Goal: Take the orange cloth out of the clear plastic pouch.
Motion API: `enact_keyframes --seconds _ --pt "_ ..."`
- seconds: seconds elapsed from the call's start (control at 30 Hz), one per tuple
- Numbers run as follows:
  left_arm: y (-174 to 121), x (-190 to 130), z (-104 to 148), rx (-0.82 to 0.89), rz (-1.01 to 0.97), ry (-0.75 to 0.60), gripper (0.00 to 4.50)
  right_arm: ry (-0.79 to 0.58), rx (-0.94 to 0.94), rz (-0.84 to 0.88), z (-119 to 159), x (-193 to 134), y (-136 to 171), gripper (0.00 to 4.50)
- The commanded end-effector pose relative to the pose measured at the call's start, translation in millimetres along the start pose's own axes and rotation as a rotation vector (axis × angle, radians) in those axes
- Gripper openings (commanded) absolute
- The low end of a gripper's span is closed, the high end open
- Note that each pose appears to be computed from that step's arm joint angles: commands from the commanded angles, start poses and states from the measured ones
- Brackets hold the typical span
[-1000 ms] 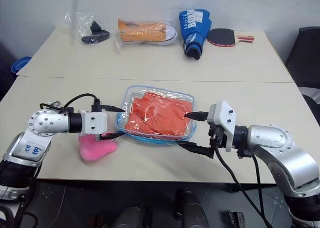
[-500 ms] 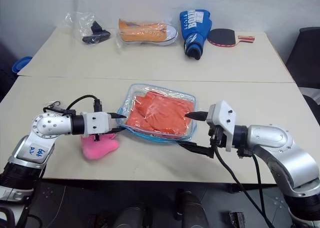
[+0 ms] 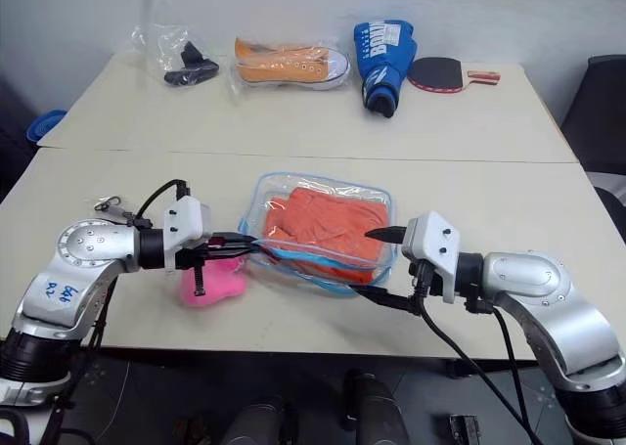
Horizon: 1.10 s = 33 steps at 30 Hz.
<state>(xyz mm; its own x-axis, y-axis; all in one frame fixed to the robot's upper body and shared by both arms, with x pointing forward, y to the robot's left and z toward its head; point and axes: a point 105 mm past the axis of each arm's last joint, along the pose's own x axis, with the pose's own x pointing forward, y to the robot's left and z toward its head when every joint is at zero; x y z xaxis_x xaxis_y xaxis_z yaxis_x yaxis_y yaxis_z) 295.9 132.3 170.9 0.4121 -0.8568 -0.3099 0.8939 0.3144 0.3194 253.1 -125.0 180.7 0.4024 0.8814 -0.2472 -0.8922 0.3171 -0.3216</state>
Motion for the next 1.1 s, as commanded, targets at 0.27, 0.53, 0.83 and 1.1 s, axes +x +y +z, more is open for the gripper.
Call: enact_keyframes --seconds 0.27,0.53,0.83,1.1 --pt "-3 25 13 -0.192 0.110 -0.080 0.00 -0.025 -0.058 -0.051 3 17 15 1.08" --pt "-6 32 19 -0.149 0.084 -0.074 0.00 0.064 -0.151 -0.315 -26 42 -27 1.37" --pt "-5 36 19 -0.144 0.086 -0.081 0.00 0.083 -0.190 -0.315 -30 52 -26 3.11" --pt "-7 39 22 -0.140 0.083 -0.093 0.00 0.199 -0.345 -0.334 -47 65 -38 3.11"
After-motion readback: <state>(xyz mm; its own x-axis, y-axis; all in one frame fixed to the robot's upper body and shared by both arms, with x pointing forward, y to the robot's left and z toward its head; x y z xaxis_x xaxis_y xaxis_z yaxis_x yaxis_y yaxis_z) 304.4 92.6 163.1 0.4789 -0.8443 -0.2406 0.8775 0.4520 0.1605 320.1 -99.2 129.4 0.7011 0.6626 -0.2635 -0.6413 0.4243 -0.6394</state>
